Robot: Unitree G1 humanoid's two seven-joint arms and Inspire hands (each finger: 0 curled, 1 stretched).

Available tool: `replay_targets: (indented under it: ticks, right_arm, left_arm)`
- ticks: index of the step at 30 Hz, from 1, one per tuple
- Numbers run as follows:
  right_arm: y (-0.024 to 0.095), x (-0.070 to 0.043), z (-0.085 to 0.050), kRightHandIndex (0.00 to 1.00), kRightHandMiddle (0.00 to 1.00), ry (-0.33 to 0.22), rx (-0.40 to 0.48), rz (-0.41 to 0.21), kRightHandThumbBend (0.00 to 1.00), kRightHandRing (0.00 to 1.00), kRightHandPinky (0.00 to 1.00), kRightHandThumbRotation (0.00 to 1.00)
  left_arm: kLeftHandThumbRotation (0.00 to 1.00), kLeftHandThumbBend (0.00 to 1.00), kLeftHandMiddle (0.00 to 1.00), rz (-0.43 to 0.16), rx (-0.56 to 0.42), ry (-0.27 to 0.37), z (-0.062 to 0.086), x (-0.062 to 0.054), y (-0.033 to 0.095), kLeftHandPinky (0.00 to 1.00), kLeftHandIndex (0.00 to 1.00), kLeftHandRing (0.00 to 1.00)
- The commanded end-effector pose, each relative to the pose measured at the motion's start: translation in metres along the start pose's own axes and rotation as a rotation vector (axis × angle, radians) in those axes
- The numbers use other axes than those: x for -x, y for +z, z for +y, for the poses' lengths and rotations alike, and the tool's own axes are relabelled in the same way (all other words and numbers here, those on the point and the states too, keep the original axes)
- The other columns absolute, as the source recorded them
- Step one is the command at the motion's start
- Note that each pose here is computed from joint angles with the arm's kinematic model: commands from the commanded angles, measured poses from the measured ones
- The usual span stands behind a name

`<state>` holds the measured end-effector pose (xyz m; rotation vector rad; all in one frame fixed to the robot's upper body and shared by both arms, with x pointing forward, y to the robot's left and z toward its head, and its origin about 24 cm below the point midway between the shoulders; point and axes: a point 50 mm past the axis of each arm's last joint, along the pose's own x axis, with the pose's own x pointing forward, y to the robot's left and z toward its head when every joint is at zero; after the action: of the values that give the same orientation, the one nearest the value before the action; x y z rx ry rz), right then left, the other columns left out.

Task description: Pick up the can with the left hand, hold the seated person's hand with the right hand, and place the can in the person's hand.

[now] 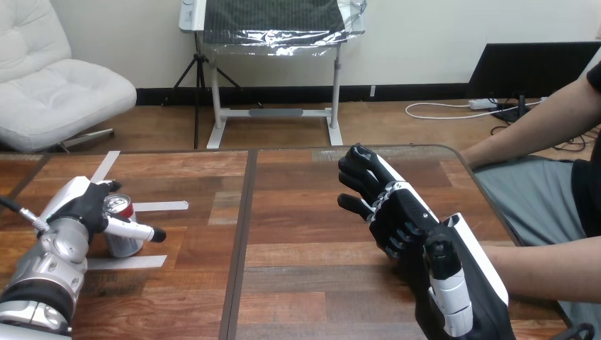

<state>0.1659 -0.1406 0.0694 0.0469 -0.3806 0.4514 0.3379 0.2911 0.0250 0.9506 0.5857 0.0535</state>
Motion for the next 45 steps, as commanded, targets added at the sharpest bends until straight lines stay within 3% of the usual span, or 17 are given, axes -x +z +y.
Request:
replay_targets:
  ticks: [1,17,45]
  right_arm:
    - [0.0136,-0.0127,-0.0013,0.94,0.94,0.008,0.014,-0.108,0.79,0.95,0.91,1.0]
    - [0.014,-0.0127,-0.0006,0.95,0.94,0.008,0.015,-0.108,0.79,0.95,0.9,1.0]
    - [0.0144,-0.0116,-0.0011,0.95,0.94,0.008,0.011,-0.107,0.78,0.95,0.91,1.0]
  left_arm:
    - [0.17,0.95,0.93,-0.022,-0.033,0.022,0.0137,-0.0017,0.0136,0.89,0.9,0.95]
    - [0.1,0.91,0.88,-0.014,-0.064,0.015,0.0153,-0.0017,0.0128,0.72,0.86,0.85]
    - [0.0,0.82,0.82,-0.009,-0.028,0.057,0.0147,-0.0015,0.0115,0.64,0.81,0.76]
